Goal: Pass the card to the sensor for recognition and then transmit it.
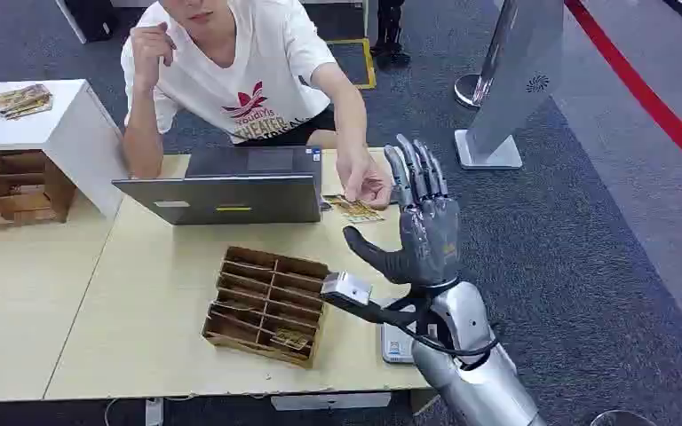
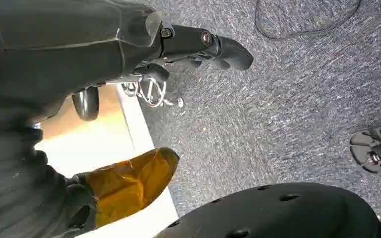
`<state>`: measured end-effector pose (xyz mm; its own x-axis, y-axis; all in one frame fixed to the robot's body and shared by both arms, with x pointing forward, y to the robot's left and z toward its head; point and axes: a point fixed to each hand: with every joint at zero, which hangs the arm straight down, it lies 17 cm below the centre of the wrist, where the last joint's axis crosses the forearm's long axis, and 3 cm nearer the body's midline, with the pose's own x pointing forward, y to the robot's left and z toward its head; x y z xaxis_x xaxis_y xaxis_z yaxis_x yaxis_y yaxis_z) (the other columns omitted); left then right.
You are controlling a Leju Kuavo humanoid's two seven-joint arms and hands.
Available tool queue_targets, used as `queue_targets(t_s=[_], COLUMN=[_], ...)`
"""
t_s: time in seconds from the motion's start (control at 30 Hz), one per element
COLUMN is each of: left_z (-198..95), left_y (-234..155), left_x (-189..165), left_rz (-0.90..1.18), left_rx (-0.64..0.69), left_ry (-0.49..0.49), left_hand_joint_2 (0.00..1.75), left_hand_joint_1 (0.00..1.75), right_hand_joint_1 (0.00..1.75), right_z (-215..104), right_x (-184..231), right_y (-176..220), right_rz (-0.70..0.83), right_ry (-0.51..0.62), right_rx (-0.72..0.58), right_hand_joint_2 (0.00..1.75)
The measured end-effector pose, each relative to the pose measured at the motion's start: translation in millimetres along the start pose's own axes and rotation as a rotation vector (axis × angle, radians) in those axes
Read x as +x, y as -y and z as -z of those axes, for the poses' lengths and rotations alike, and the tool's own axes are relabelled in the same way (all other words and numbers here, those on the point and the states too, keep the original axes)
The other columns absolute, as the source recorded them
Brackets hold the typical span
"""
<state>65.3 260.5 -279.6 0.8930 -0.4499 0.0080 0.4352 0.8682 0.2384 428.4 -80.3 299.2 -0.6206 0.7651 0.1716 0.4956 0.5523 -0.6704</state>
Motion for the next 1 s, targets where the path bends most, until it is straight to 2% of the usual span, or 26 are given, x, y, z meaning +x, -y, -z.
queue_targets(t_s=[0.13, 0.17, 0.2, 0.23, 1.0], left_z=[0, 0, 0, 0, 0], left_y=[1, 1, 1, 1, 2], left_x=[0, 0, 0, 0, 0], left_rz=[0.004, 0.005, 0.006, 0.006, 0.007], left_rx=[-0.004, -0.004, -0.005, -0.006, -0.009], left_ry=[-0.001, -0.001, -0.001, -0.001, -0.002], left_hand_joint_2=[1.75, 1.75, 1.75, 1.75, 1.75], left_hand_joint_1=[0.00, 0.00, 0.00, 0.00, 0.00], right_hand_joint_1=[0.03, 0.42, 1.38, 1.75, 1.75], right_z=[3, 4, 4, 4, 0], right_x=[-4, -5, -7, -8, -17], right_y=[-4, -6, -7, -9, -21], right_rz=[-0.050, -0.059, -0.065, -0.072, -0.090], right_ry=[0.010, 0.013, 0.011, 0.011, -0.003], right_rx=[0.007, 0.012, 0.016, 0.020, 0.055], right_hand_joint_2=[1.75, 1.75, 1.75, 1.75, 1.75])
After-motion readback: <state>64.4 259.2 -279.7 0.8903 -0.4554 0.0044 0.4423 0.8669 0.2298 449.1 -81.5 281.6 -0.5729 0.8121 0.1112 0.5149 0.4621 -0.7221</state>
